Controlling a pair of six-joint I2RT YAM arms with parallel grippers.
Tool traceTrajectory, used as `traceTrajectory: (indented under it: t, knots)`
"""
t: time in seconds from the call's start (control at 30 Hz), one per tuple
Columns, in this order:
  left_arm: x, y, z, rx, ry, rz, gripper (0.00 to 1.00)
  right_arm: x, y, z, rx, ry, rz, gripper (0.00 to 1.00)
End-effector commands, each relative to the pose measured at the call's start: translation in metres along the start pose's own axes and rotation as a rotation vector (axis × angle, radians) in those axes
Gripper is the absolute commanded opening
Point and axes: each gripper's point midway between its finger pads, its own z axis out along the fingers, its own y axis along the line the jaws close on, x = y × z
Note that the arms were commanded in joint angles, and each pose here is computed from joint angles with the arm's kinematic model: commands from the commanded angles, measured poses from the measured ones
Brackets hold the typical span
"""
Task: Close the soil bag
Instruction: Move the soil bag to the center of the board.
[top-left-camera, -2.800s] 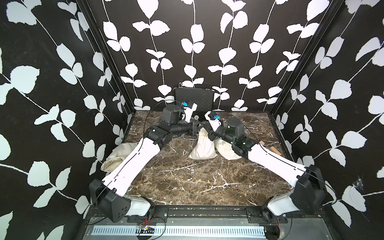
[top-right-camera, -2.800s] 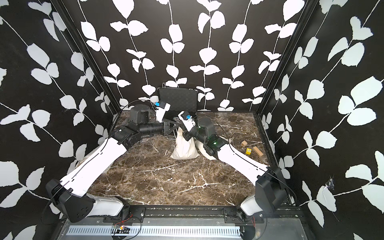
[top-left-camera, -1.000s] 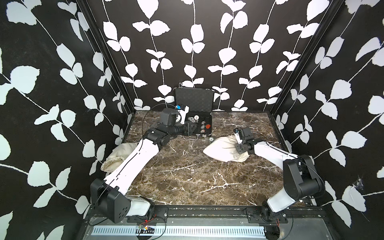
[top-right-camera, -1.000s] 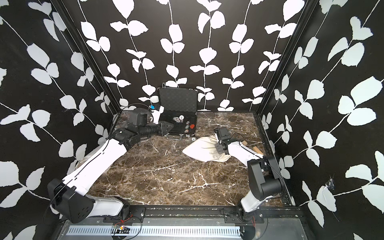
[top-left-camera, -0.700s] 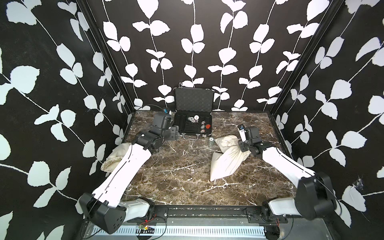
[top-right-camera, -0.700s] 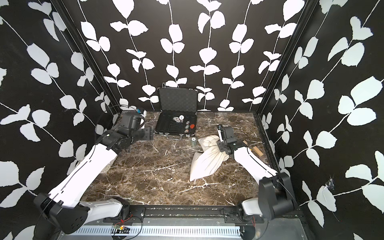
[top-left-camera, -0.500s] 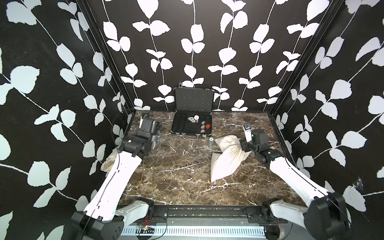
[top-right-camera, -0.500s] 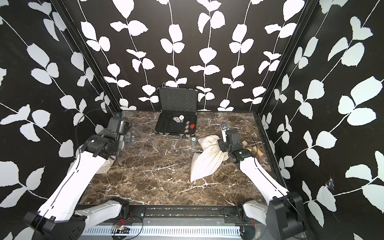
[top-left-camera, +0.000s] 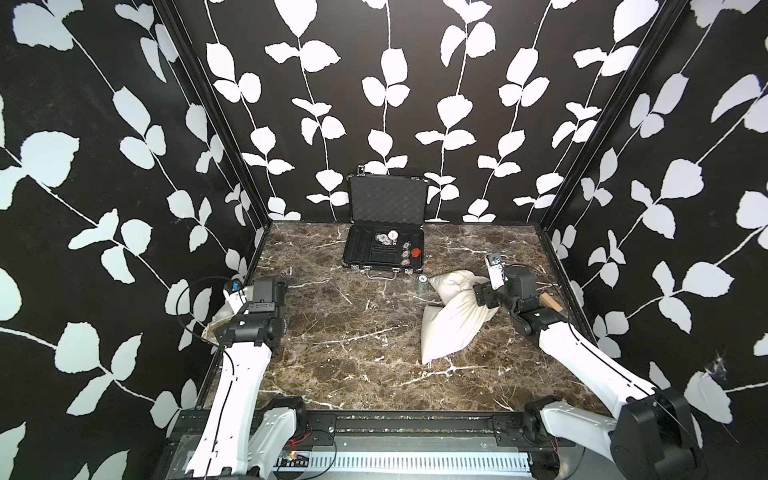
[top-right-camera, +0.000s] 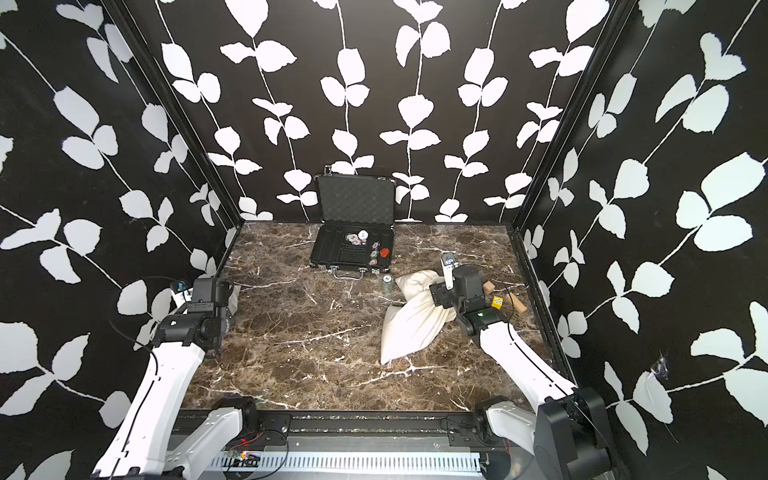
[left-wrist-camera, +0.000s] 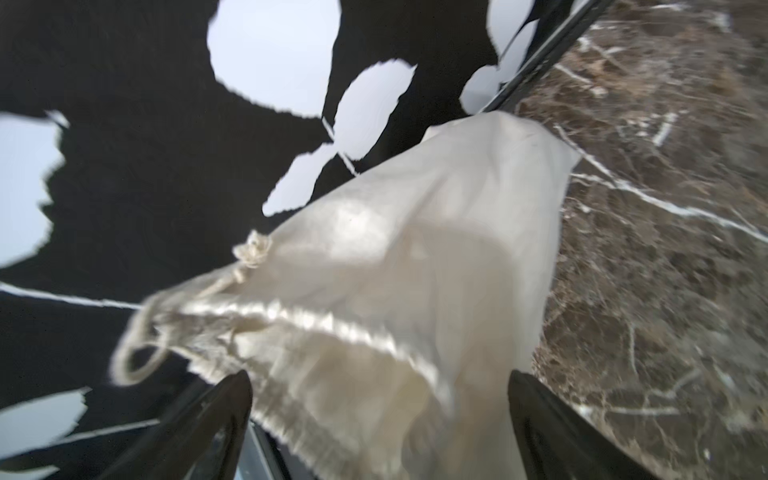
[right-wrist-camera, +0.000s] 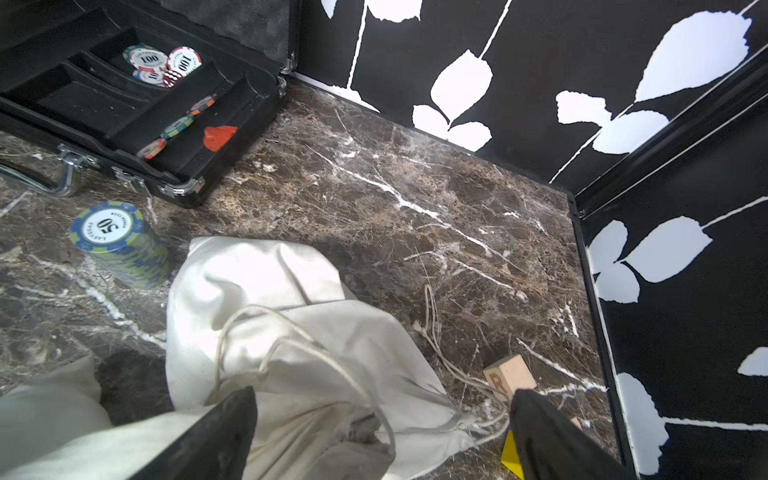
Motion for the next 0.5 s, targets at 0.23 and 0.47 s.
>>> traceTrajectory:
  t: [0.23, 0.47]
  knots:
    - [-0.002, -0.065, 0.049, 0.229, 0.070, -0.240, 0.35, -0.001, 0.004, -0.005, -0.027, -0.025, -0.012, 0.98]
    - [-0.014, -0.113, 0.010, 0.585, 0.082, -0.185, 0.00, -0.009, 0.005, -0.016, -0.047, -0.059, -0.003, 0.97]
